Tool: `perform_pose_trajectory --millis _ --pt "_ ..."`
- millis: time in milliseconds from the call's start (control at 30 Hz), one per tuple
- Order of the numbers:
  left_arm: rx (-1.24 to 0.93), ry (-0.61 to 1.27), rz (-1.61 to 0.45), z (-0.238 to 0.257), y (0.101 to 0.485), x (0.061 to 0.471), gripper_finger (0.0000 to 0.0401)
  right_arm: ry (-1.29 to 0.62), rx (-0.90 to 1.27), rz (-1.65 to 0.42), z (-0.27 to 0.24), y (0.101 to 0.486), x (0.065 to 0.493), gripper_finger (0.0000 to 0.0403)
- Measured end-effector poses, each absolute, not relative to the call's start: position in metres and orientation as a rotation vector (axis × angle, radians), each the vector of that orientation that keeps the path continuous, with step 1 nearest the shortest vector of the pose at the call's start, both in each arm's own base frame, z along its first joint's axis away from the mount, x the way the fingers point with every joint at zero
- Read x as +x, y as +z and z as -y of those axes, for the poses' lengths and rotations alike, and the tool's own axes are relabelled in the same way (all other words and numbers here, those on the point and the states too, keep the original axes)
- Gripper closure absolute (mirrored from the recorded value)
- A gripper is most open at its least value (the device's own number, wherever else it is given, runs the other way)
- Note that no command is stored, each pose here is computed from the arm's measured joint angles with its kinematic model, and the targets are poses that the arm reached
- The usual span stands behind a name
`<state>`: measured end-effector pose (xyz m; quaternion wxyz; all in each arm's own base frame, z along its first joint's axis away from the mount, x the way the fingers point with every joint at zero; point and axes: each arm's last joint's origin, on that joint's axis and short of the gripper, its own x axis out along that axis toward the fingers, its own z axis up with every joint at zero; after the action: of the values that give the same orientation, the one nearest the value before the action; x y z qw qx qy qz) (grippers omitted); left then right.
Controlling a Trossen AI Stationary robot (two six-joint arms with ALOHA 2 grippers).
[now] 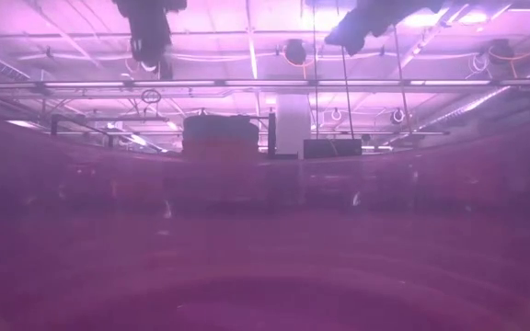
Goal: Place and stack bowls onto a shelf
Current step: Stack the purple bowl on the green bowl on the shelf
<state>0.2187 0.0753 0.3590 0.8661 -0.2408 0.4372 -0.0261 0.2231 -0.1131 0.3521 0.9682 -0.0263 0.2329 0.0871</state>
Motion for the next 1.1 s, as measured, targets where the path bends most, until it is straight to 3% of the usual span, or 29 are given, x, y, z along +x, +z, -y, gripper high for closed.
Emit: perform_pose_trajectory --millis 267,433,767,1100 --pt "-0.284 -0.368 -0.974 -0.007 0.357 0.234 0.0334 0.149 -0.113 -0.466 0.11 0.357 0.217 0.0268" --pt "-0.278 -0.318 -1.01 0.019 0.347 0.254 0.0334 0.139 -0.13 -0.476 0.108 0.359 0.212 0.0268" --pt "-0.519 -0.177 -1.215 0.046 0.304 0.292 0.0334 0.087 -0.225 -0.556 0.099 0.362 0.193 0.0268" --pt "-0.377 -0.286 -1.277 0.061 0.287 0.3 0.0334 0.054 -0.09 -0.516 0.092 0.369 0.189 0.0268"
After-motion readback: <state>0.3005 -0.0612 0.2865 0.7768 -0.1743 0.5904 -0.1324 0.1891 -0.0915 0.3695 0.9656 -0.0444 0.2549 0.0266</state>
